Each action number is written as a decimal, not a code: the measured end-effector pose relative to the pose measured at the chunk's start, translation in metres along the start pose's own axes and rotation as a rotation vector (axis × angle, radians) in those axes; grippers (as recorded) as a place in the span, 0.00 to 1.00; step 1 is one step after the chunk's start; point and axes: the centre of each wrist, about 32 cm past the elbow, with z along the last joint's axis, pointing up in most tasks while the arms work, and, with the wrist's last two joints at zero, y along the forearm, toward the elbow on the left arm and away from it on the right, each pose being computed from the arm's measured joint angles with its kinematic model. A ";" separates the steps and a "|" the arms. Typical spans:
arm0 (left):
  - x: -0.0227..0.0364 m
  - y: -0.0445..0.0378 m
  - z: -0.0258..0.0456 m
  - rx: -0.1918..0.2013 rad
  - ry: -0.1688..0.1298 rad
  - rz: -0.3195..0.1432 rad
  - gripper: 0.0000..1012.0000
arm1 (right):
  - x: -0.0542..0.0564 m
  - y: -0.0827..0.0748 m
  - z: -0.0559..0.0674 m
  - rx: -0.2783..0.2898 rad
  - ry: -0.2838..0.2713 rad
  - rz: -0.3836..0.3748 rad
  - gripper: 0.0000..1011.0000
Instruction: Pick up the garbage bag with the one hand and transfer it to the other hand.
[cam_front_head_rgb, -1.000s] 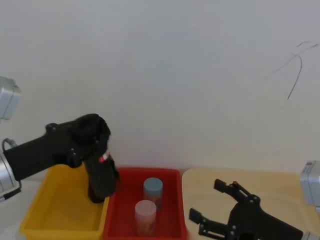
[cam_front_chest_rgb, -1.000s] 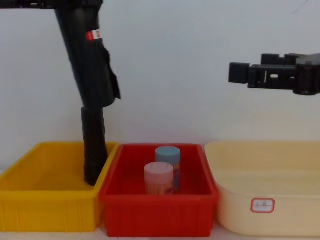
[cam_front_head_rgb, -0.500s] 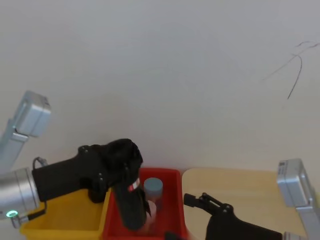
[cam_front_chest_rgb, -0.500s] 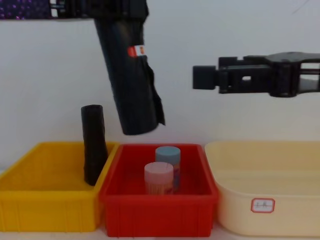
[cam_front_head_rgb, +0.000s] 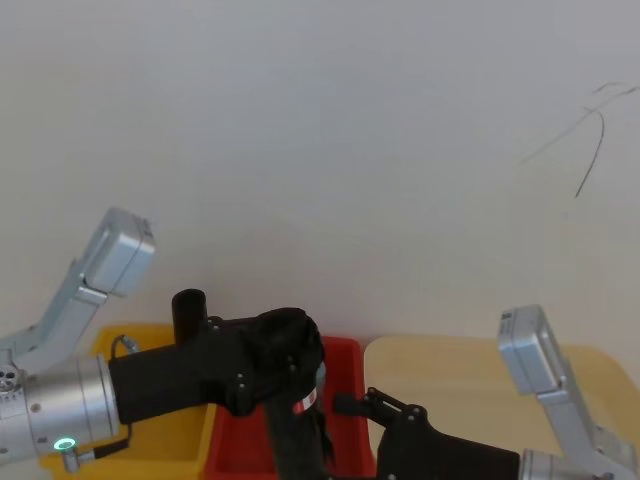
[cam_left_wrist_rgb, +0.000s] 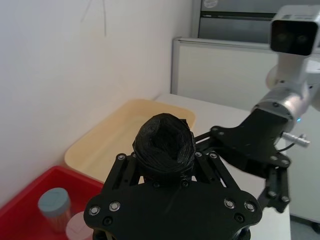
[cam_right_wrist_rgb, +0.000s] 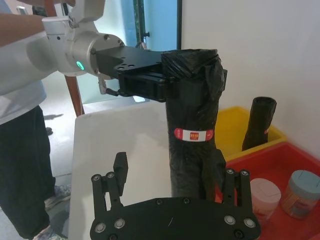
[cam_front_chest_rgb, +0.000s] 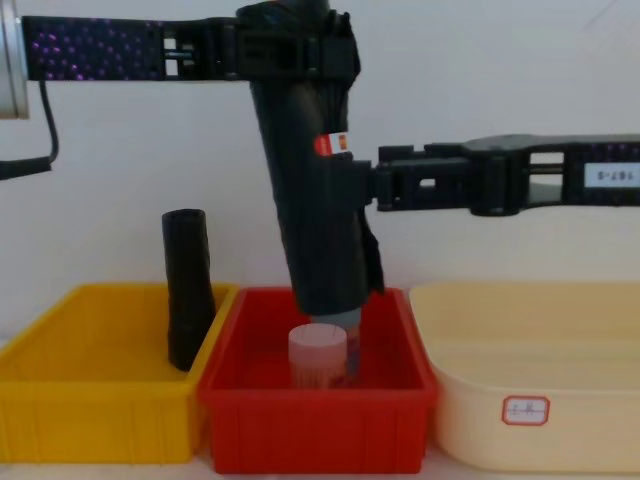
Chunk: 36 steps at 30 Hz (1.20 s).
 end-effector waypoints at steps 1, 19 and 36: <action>-0.0002 -0.0017 -0.0002 0.001 0.002 -0.008 0.39 | 0.002 0.002 -0.001 -0.003 0.004 0.001 0.99; -0.0029 -0.0149 0.0050 -0.014 0.021 -0.076 0.39 | 0.020 0.017 -0.018 -0.043 0.038 -0.009 0.99; -0.0050 -0.0224 0.0076 -0.021 0.029 -0.107 0.39 | 0.027 0.022 -0.025 -0.052 0.049 -0.012 0.83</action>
